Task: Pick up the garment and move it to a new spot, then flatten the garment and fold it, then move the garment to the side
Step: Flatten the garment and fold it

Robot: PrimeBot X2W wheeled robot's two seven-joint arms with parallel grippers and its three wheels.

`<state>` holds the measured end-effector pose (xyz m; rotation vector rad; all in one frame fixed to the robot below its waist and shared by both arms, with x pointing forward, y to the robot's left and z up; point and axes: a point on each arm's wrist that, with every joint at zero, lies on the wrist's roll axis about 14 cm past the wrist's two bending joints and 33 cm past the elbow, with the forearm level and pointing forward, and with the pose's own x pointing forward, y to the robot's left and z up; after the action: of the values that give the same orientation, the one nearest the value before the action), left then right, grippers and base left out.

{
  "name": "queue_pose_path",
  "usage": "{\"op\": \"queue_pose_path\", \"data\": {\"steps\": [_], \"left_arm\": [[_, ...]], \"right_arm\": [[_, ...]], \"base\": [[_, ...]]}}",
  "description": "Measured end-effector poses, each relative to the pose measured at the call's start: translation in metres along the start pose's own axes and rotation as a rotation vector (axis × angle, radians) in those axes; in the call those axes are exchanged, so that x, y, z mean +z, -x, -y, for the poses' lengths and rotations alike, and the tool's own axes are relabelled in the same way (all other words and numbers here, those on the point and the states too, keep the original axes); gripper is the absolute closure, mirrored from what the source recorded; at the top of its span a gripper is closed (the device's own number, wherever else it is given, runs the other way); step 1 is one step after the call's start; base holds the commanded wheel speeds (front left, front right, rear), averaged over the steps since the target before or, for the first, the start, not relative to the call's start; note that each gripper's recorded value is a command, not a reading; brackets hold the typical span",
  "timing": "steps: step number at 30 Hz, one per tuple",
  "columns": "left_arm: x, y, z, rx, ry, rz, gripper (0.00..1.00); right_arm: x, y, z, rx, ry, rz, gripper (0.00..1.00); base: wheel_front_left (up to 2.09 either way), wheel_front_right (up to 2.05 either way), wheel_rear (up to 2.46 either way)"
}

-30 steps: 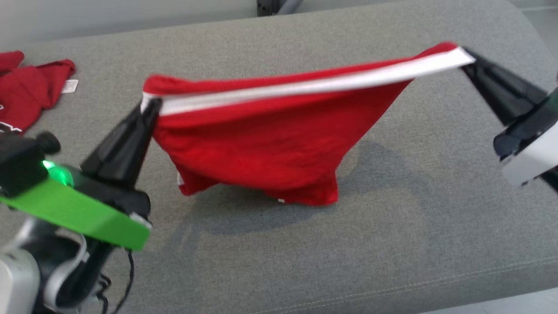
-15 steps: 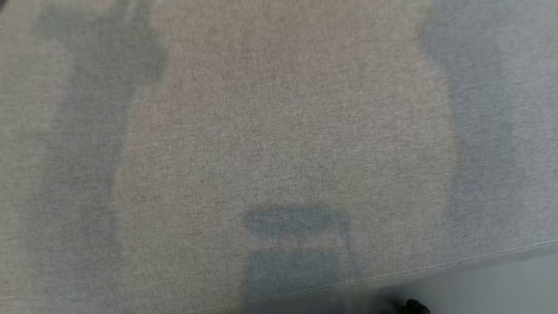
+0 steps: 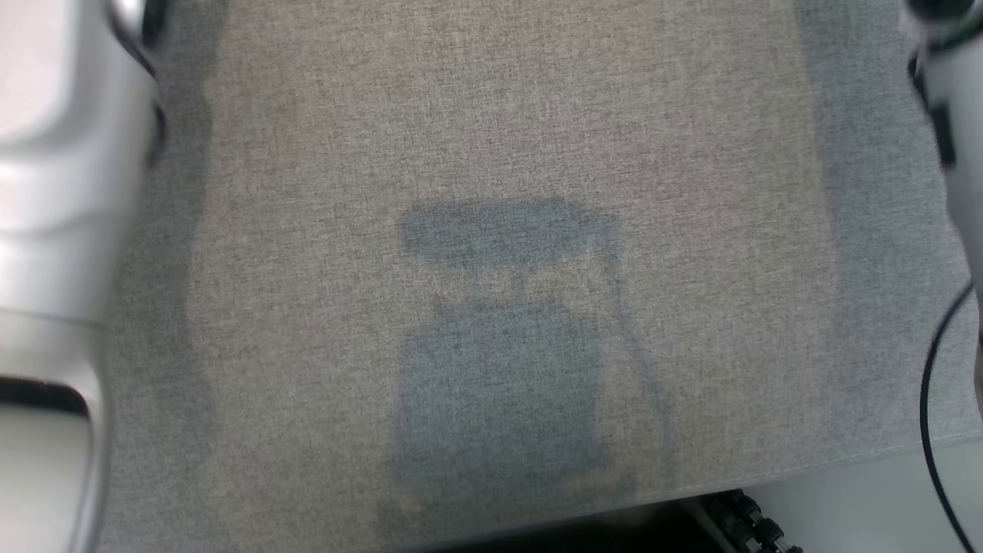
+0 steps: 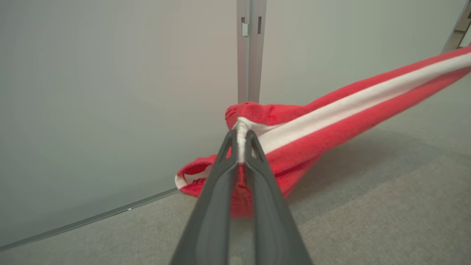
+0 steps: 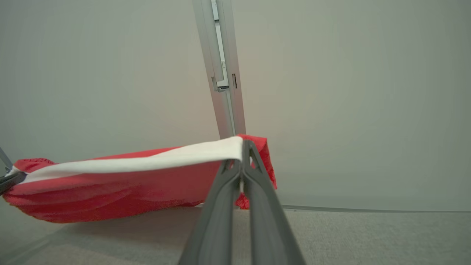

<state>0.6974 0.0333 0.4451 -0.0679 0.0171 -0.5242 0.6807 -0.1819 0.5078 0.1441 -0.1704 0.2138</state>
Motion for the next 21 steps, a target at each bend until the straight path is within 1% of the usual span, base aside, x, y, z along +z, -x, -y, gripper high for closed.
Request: {"op": "queue_pose_path", "data": {"steps": [2, 4, 6, 8, 10, 12, 14, 16, 17, 18, 21], "left_arm": [[-0.028, 0.017, 0.013, -0.019, 0.023, -0.05, 1.0], [-0.052, 0.038, 0.023, -0.02, 0.066, -0.101, 1.0], [-0.061, 0.058, 0.032, -0.02, 0.113, -0.115, 1.0], [-0.067, 0.079, 0.04, -0.014, 0.16, -0.134, 1.0], [-0.072, 0.104, 0.049, -0.001, 0.222, -0.149, 1.0], [-0.079, 0.136, 0.059, 0.013, 0.27, -0.177, 1.0], [-0.085, 0.172, 0.066, 0.054, 0.317, -0.208, 1.0], [-0.091, 0.213, 0.081, 0.103, 0.398, -0.24, 1.0], [-0.093, 0.234, 0.09, 0.118, 0.42, -0.263, 1.0], [-0.093, 0.234, 0.09, 0.118, 0.42, -0.263, 1.0], [-0.095, 0.296, 0.116, 0.203, 0.525, -0.328, 1.0]], "right_arm": [[-0.021, 0.03, 0.004, 0.004, 0.001, -0.061, 1.0], [-0.033, 0.063, 0.006, 0.013, 0.014, -0.112, 1.0], [-0.04, 0.094, 0.003, 0.025, 0.017, -0.153, 1.0], [-0.044, 0.126, -0.003, 0.05, 0.052, -0.2, 1.0], [-0.042, 0.154, -0.006, 0.042, 0.044, -0.224, 1.0], [-0.044, 0.187, -0.018, 0.069, 0.07, -0.273, 1.0], [-0.044, 0.222, -0.023, 0.069, 0.076, -0.323, 1.0], [-0.043, 0.26, -0.031, 0.074, 0.086, -0.375, 1.0], [-0.04, 0.277, -0.032, 0.066, 0.09, -0.393, 1.0], [-0.04, 0.277, -0.032, 0.066, 0.09, -0.393, 1.0], [-0.029, 0.323, -0.038, 0.031, 0.075, -0.425, 1.0]], "base": [[0.0, 0.0, 0.0], [0.0, 0.0, 0.0], [0.0, 0.0, 0.0], [0.0, 0.0, 0.0], [0.0, 0.0, 0.0], [0.0, 0.0, 0.0], [0.0, 0.0, 0.0], [0.0, 0.0, 0.0], [0.0, 0.0, 0.0], [0.0, 0.0, 0.0], [0.0, 0.0, 0.0]]}}
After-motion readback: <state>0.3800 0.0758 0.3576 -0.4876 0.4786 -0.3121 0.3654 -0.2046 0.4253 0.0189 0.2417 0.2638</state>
